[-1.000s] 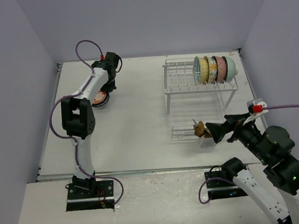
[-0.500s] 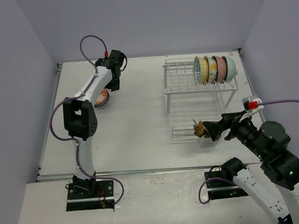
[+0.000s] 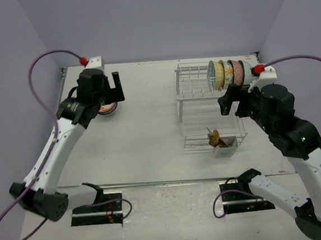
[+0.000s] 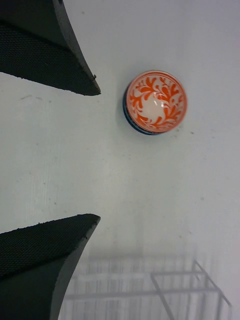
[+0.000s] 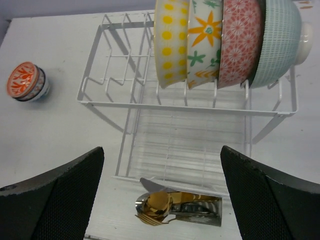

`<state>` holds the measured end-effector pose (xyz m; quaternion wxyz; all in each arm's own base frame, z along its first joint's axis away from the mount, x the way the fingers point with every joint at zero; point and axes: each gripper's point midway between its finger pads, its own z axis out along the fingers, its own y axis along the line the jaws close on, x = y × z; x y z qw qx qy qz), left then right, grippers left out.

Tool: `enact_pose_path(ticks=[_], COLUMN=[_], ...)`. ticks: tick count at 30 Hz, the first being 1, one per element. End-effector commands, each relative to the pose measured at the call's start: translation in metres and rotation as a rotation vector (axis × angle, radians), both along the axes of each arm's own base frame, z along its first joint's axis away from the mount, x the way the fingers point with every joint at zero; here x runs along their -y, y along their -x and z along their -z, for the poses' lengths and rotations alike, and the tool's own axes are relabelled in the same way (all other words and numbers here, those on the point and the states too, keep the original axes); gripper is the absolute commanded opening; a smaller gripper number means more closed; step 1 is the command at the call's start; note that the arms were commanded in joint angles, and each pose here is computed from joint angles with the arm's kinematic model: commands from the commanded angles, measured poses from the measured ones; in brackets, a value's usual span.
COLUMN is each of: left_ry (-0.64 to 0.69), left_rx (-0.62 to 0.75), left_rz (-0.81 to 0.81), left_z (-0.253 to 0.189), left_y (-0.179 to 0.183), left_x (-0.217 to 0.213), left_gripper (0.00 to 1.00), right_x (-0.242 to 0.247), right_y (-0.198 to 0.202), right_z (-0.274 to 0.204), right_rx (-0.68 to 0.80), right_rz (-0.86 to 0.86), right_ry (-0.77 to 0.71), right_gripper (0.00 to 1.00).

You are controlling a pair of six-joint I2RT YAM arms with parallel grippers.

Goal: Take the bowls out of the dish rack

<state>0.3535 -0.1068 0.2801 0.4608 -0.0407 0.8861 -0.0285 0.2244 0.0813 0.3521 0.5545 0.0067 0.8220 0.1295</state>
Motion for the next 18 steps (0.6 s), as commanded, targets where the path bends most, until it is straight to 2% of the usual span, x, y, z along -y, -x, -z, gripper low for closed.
enact_pose_path(ticks=[1, 3, 5, 6, 7, 9, 10, 14, 18], left_ry=[0.169, 0.173, 0.171, 0.185, 0.185, 0.184, 0.181, 0.142, 0.098], left_rx=[0.150, 0.145, 0.138, 0.156, 0.156, 0.167, 0.177, 0.189, 0.146], left_rz=[0.040, 0.058, 0.095, 0.119, 0.132, 0.143, 0.145, 0.125, 0.100], left_z=[-0.022, -0.016, -0.005, -0.009, -0.005, 0.003, 0.006, 0.029, 0.052], left_y=[0.020, 0.034, 0.052, 0.062, 0.067, 0.079, 0.083, 0.091, 0.094], left_x=[0.009, 0.006, 0.004, 0.004, 0.003, -0.001, -0.003, -0.015, -0.023], left_gripper=[1.00, 1.00, 1.00, 1.00, 1.00, 1.00, 1.00, 1.00, 1.00], right_x=[0.029, 0.026, 0.038, 0.030, 0.029, 0.019, 0.016, -0.008, -0.023], right_y=[-0.014, -0.031, -0.043, -0.056, -0.060, -0.078, -0.083, -0.107, -0.125], right_z=[-0.028, -0.025, -0.045, -0.034, -0.050, -0.046, -0.058, -0.057, -0.044], right_rx=[0.026, -0.023, -0.002, -0.054, -0.032, -0.061, -0.040, -0.055, -0.073], right_rz=[0.166, 0.192, 0.283, 0.278, 0.294, 0.300, 0.301, 0.282, 0.298], right_ry=[0.107, 0.208, 0.278, 0.354, 0.352, 0.431, 0.424, 0.561, 0.705], right_gripper=[0.99, 0.99, 0.99, 0.99, 0.99, 0.99, 0.93, 0.70, 0.69])
